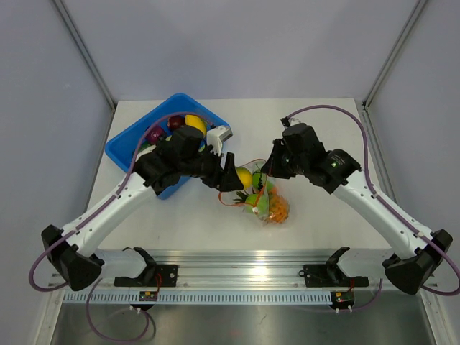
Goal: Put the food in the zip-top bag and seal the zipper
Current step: Place the fake fruit in the zipper food storage bag, then adjust the zipper food storage bag at the center of the board.
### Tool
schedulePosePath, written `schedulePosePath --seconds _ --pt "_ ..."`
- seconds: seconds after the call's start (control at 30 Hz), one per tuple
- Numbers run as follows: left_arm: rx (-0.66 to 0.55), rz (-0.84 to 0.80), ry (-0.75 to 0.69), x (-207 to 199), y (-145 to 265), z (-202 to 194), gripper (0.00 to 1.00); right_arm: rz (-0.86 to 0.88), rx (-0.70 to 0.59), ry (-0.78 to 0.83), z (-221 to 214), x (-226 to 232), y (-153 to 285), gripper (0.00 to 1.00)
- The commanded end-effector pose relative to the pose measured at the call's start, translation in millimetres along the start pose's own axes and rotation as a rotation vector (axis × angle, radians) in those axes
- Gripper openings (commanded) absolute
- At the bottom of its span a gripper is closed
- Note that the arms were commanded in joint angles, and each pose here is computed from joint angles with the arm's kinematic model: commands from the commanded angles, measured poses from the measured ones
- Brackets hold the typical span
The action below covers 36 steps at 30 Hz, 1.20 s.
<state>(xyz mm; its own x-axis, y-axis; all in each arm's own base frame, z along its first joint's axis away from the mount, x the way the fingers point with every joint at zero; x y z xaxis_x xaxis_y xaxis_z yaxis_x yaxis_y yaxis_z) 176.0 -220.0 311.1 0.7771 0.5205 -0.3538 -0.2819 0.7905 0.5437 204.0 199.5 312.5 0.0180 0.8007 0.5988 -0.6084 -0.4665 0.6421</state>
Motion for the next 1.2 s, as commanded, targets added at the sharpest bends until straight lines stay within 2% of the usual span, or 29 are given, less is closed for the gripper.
schedulePosePath --seconds 0.0,0.17,0.23,0.27,0.3,0.43,0.57,0.83,0.87,0.93,0.97,1.0,1.07,1.1,1.17 --pt "-0.096 -0.098 0.005 -10 -20 22 0.42 0.048 -0.058 -0.013 8 9 15 0.0" --pt "-0.054 -0.051 0.052 4 -56 23 0.41 0.058 -0.073 -0.016 10 10 23 0.0" --pt "-0.053 -0.036 0.062 7 -62 26 0.53 0.056 -0.08 -0.015 10 9 27 0.0" --pt "-0.037 -0.035 0.07 9 -67 25 0.64 0.049 -0.08 -0.015 9 8 28 0.0" --pt "-0.031 -0.036 0.071 9 -69 24 0.79 0.046 -0.086 -0.015 10 7 30 0.0" --pt "-0.024 -0.045 0.056 6 -70 27 0.99 0.044 -0.094 -0.014 9 5 33 0.0" --pt "-0.022 -0.062 0.04 -1 -62 27 0.99 0.042 -0.089 -0.016 8 5 31 0.0" --pt "-0.039 -0.156 -0.054 -33 -20 27 0.99 0.047 -0.083 -0.009 7 5 28 0.0" --pt "-0.037 -0.156 -0.062 -35 -13 25 0.99 0.043 -0.084 -0.008 8 4 28 0.0" --pt "-0.073 -0.119 -0.096 -37 5 24 0.85 0.043 -0.084 -0.006 8 4 28 0.0" --pt "-0.068 -0.094 -0.109 -36 9 21 0.77 0.045 -0.085 -0.006 8 4 28 0.0" --pt "-0.069 -0.029 -0.11 -29 10 17 0.57 0.044 -0.081 -0.004 7 4 27 0.0" --pt "-0.067 0.058 -0.115 -20 14 10 0.42 0.056 -0.083 -0.006 7 6 26 0.0" --pt "-0.056 0.147 -0.11 -10 12 6 0.37 0.058 -0.078 -0.004 7 6 25 0.0" --pt "0.007 0.233 -0.085 4 2 -11 0.38 0.062 -0.072 -0.004 7 8 23 0.0"
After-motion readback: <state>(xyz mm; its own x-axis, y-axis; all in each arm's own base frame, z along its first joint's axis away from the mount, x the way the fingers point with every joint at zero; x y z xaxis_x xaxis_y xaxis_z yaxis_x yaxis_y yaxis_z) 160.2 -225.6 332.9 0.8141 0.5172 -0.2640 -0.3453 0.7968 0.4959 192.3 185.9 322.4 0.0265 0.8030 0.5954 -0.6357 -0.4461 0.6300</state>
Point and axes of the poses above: each gripper's point midway between its finger pads, its own y axis back along the fingers, its own x axis along the line the jaws close on, z = x × y, the point moved 8 cm from there along y, back along the fingers, and after that the axes turned 13 degrees about -y, right-handed, at the moved point
